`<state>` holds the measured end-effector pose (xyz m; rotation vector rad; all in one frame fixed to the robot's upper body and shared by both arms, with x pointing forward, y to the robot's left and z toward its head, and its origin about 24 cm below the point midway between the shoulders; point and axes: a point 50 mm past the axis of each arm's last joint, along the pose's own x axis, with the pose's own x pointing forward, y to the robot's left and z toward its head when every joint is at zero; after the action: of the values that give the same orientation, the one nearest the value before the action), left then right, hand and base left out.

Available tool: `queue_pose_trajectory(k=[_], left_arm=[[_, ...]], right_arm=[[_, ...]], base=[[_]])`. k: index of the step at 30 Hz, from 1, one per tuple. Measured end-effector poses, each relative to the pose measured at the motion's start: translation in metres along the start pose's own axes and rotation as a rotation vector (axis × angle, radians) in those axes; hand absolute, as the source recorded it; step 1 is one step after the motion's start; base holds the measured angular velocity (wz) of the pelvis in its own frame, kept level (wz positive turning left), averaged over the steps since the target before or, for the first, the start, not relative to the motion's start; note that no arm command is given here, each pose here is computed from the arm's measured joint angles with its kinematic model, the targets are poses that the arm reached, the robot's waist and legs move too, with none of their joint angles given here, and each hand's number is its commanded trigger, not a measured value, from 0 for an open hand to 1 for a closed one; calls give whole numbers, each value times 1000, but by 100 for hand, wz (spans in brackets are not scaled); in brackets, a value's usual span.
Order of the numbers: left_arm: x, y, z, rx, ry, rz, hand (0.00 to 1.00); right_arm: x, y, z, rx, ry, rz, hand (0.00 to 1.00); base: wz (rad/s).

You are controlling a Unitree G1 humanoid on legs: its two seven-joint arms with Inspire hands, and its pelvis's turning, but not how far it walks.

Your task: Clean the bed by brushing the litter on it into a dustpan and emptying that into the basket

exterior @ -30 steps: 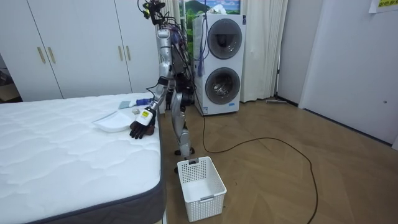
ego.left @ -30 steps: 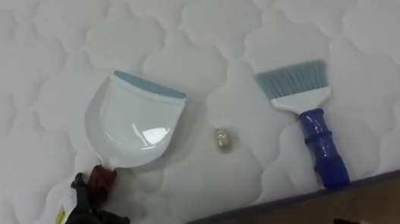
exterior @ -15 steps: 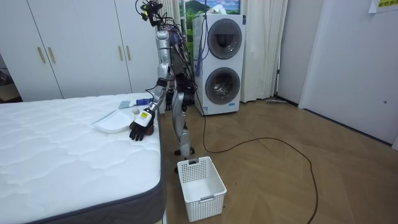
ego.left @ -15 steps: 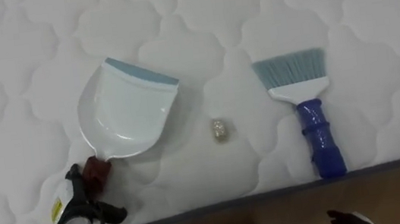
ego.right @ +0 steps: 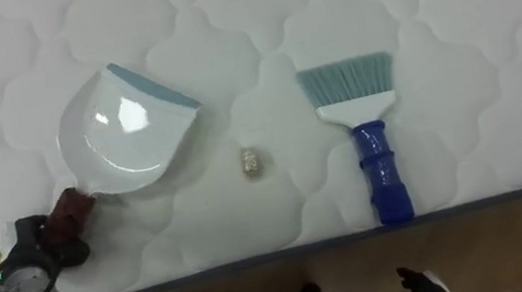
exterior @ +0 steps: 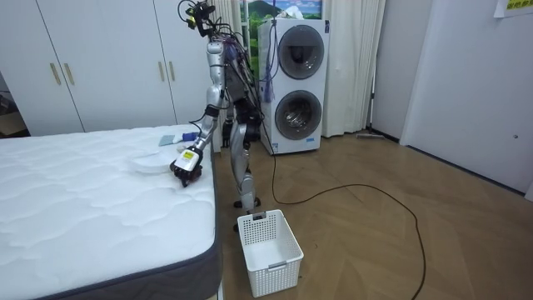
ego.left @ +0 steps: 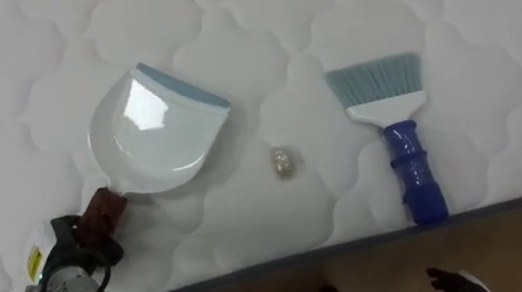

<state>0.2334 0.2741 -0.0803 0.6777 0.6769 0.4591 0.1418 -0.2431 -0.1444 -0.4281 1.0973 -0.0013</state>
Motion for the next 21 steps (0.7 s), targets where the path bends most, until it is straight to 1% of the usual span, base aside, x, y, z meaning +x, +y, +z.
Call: queue_pose_trajectory(k=[5, 8, 15, 18, 21], left_arm=[[-1, -2, 1, 11, -1, -7, 100], [1, 2, 0, 10, 11, 2, 100], [1, 2, -1, 28, 17, -3, 100], [-1, -4, -4, 36, 29, -41, 100], [-2, -4, -6, 39, 34, -50, 100]], right_arm=[[0, 1, 1, -9, 0, -11, 0], [0, 1, 1, -9, -2, -15, 0], [0, 2, 4, -23, -16, -17, 0], [0, 2, 4, -17, -13, -17, 0], [0, 2, 4, -17, -12, -16, 0]], base=[[0], [0], [0], [0], [0]])
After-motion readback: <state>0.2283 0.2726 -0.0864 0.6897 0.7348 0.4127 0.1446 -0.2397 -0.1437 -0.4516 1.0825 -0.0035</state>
